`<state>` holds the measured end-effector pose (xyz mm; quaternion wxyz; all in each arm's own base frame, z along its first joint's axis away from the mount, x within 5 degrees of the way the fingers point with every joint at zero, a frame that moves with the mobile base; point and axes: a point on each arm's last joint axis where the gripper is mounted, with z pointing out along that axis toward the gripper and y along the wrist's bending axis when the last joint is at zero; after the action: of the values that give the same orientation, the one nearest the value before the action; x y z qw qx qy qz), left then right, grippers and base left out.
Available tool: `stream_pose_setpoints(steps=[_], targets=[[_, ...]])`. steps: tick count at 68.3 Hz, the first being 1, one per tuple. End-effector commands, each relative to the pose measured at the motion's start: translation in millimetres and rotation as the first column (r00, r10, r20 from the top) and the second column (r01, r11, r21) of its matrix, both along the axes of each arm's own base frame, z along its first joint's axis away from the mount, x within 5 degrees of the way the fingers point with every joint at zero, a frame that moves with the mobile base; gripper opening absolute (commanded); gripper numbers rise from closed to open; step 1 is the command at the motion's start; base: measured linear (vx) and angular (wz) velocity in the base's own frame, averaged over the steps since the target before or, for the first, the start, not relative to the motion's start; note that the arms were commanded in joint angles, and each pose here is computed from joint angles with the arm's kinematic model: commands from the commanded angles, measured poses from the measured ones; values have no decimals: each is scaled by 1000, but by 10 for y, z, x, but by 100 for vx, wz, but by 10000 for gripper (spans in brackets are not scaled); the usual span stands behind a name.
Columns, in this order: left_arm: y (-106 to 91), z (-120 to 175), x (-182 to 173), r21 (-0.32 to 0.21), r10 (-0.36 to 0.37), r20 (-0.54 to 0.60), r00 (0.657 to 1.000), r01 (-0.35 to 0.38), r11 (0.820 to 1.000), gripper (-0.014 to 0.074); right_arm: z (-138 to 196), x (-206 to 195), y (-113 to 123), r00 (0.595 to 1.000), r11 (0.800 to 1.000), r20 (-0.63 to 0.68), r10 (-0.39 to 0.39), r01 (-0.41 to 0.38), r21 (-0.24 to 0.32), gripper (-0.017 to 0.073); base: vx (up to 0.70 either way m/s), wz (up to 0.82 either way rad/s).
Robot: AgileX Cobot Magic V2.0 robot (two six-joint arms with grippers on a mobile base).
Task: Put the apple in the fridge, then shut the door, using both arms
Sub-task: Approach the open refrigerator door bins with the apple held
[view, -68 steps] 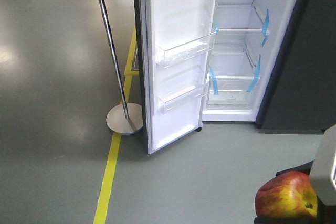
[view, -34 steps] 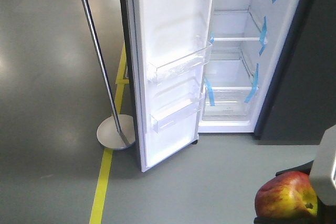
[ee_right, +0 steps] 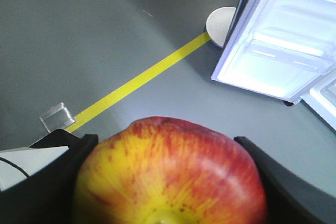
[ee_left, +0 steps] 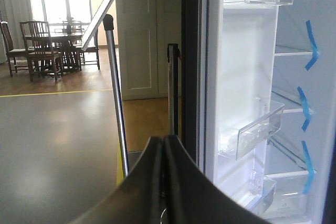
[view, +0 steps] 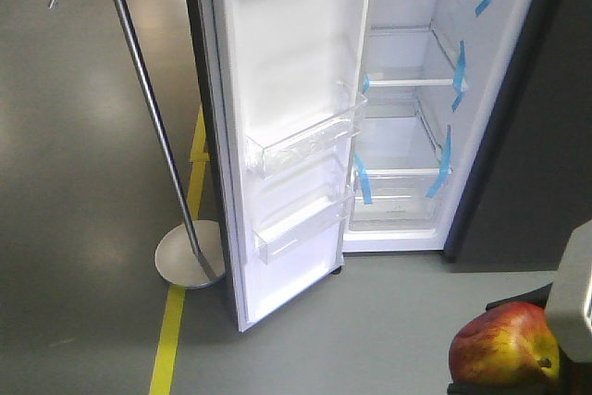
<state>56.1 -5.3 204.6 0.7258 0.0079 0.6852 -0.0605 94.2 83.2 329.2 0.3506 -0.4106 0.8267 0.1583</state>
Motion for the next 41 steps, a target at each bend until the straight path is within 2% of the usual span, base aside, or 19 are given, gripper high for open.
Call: stream_pose_setpoints(steps=[1,41], targets=[[-1,129,-29,-25,-6,99,995,9,1000,-6,131,22,15,998,998,67,-14,10,58,254,17,-5],[-1,129,-29,-25,-6,99,995,9,1000,-6,131,22,15,998,998,67,-14,10,58,254,16,1]])
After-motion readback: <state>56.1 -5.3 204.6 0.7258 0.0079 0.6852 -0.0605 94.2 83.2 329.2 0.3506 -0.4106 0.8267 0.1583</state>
